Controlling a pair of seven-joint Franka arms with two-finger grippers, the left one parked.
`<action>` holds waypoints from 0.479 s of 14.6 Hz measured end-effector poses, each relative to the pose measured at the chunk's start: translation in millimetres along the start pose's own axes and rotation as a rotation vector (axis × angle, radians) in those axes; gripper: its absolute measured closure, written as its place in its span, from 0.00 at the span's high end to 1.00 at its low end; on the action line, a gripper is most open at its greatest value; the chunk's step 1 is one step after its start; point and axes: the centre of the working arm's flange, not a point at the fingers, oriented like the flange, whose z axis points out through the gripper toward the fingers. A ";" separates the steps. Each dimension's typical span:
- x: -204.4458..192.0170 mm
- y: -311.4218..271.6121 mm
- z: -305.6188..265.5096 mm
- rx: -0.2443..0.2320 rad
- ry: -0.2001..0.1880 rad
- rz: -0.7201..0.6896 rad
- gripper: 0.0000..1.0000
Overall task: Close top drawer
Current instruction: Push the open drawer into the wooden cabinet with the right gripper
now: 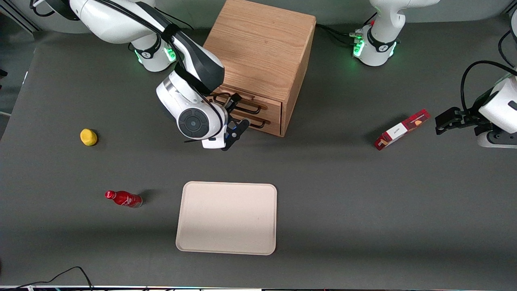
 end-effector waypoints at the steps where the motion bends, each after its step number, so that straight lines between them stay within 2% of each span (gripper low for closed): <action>1: -0.2 -0.3 -0.5 -0.001 0.001 0.000 1.00; 7: -5.5 -4.6 -10.8 -0.012 0.014 0.013 1.00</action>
